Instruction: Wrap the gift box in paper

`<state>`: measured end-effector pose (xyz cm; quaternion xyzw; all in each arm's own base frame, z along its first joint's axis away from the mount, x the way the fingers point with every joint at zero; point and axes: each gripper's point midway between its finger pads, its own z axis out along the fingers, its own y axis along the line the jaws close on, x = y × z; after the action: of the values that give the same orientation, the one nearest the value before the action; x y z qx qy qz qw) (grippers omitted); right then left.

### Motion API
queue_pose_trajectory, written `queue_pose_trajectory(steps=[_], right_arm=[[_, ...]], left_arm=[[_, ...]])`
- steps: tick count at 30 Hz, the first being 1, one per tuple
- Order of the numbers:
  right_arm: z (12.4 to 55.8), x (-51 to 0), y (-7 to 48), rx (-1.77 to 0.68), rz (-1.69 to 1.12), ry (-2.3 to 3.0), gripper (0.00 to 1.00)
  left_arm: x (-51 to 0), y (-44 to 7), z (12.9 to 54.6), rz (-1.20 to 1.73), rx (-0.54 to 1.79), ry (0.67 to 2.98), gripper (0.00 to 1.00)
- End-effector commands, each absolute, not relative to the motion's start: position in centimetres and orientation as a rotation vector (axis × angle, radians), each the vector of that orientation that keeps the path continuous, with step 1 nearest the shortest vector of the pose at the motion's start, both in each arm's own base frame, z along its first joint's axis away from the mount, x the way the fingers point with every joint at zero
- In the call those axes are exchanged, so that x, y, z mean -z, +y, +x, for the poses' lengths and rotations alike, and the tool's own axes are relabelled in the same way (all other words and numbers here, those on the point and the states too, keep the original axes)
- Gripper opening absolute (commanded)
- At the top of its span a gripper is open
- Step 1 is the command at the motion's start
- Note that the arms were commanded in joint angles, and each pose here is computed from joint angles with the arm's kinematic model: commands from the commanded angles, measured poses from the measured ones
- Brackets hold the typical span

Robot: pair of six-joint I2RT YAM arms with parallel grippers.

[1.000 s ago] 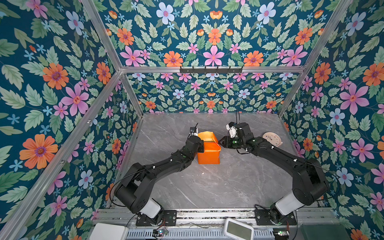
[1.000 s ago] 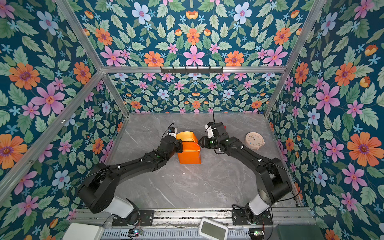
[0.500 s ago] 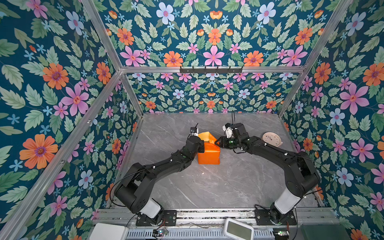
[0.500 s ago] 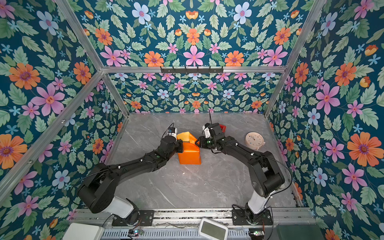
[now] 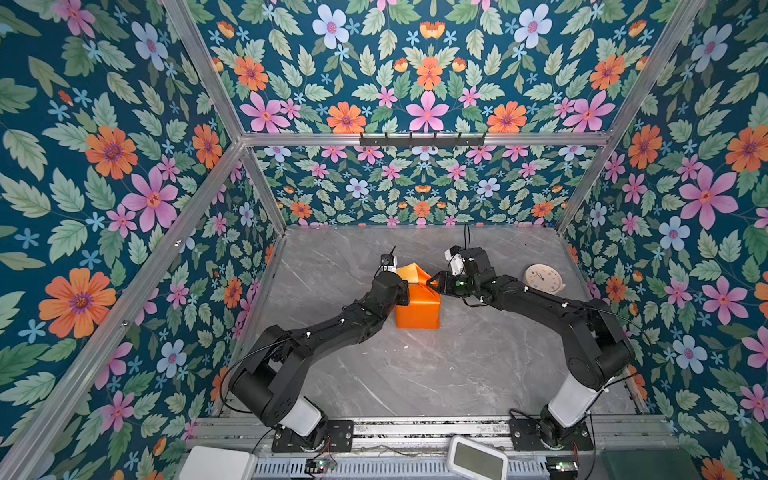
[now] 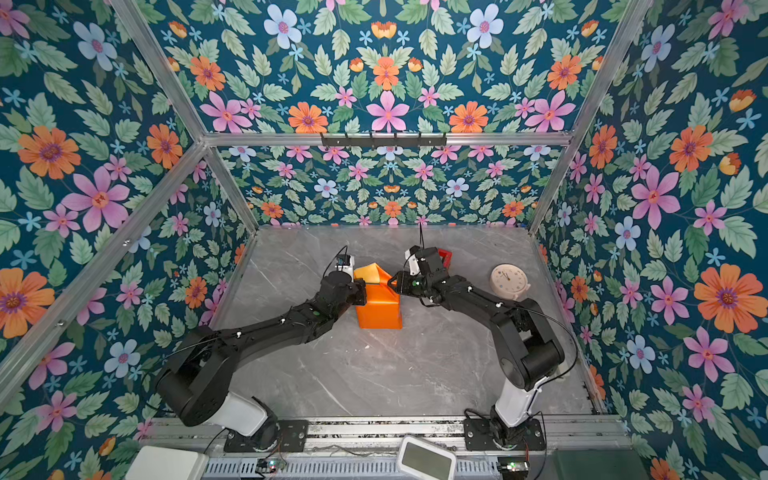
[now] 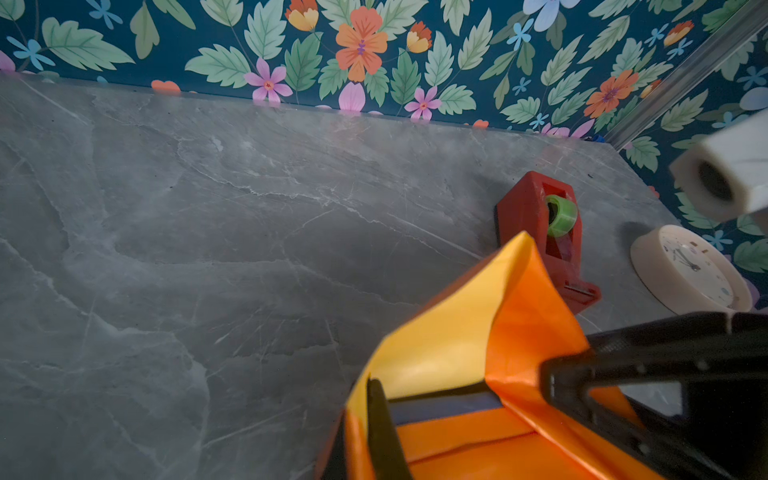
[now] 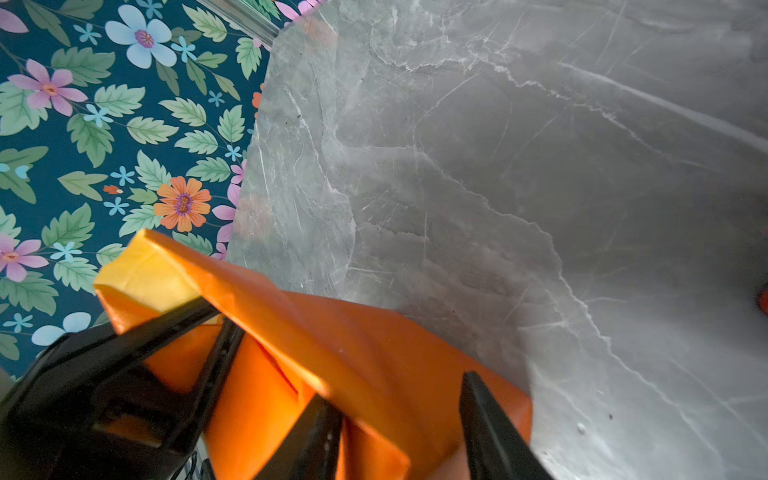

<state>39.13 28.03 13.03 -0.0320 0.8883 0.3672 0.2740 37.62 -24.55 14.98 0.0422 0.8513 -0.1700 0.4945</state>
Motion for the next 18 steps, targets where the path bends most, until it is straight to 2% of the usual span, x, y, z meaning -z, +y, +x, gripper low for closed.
queue_pose_trajectory(steps=[1, 5, 10, 14, 18], right_arm=[[37.8, -10.3, 27.1, -0.939, -0.067, 2.474, 0.46], [37.3, -9.7, 27.0, -0.963, -0.074, 2.454, 0.46], [36.8, -9.2, 26.8, -0.964, -0.09, 2.432, 0.46], [36.6, -8.9, 26.8, -0.975, -0.1, 2.42, 0.46], [36.5, -8.7, 26.8, -0.975, -0.103, 2.418, 0.46]], left_arm=[[-14.0, -24.5, 37.1, 0.128, 0.403, 2.107, 0.04], [-15.0, -24.9, 37.4, 0.129, 0.423, 2.092, 0.31], [-17.0, -25.3, 37.2, 0.127, 0.468, 2.065, 0.56], [-18.8, -24.7, 36.2, 0.11, 0.505, 2.042, 0.71], [-20.4, -22.3, 35.0, 0.017, 0.594, 1.986, 0.79]])
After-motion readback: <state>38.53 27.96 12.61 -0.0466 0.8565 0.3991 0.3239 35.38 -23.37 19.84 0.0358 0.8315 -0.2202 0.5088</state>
